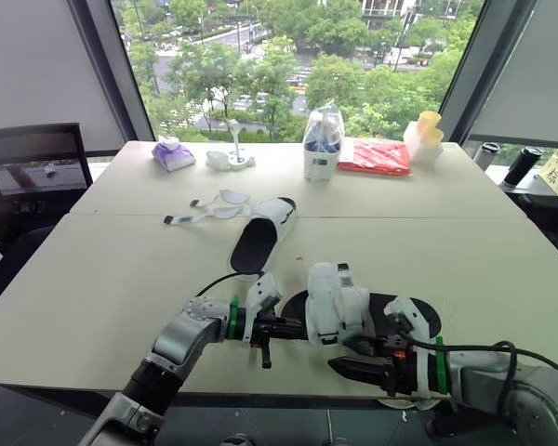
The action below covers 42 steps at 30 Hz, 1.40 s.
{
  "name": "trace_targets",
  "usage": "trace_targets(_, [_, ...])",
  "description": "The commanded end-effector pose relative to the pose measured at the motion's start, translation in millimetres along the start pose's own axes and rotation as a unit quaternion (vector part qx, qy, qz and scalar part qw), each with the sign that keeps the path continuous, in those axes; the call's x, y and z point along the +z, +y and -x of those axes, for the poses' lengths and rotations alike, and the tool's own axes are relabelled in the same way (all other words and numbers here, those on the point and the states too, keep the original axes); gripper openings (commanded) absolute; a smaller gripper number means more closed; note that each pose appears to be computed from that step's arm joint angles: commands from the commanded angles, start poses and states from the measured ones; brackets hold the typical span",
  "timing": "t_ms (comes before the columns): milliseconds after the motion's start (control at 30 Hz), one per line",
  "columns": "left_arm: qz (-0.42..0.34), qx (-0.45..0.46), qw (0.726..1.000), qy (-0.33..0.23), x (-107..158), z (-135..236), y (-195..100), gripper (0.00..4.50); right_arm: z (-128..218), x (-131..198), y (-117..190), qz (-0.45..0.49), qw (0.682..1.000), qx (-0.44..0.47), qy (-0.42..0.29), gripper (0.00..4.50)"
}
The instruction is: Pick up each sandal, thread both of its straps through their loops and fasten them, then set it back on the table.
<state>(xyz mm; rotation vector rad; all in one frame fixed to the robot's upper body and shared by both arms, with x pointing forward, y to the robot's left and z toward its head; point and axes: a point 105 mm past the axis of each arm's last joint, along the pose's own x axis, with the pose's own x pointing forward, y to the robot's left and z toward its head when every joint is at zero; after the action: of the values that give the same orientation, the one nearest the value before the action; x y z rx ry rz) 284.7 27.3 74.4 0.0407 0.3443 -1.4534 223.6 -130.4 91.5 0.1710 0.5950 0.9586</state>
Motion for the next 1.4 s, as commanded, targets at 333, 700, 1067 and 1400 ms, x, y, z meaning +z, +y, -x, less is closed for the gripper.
trace_targets(333, [0.021, 0.013, 0.999, 0.030, -24, 0, -3, 0.00, -11, 16, 5, -0.010, 0.998, 0.004, -0.063, 1.62])
trace_targets(700, [0.024, 0.021, 0.999, 0.028, -24, -1, 1, 0.00, -5, -9, 17, -0.031, 0.999, 0.038, -0.011, 0.04])
trace_targets(1067, [0.025, 0.025, 0.999, 0.028, -26, -1, 3, 0.00, 6, -3, -3, -0.031, 0.999, -0.005, -0.045, 1.83])
trace_targets(1400, [0.025, 0.024, 0.999, 0.030, -27, 0, 3, 0.00, 18, 19, -3, -0.026, 0.998, 0.006, -0.061, 4.33])
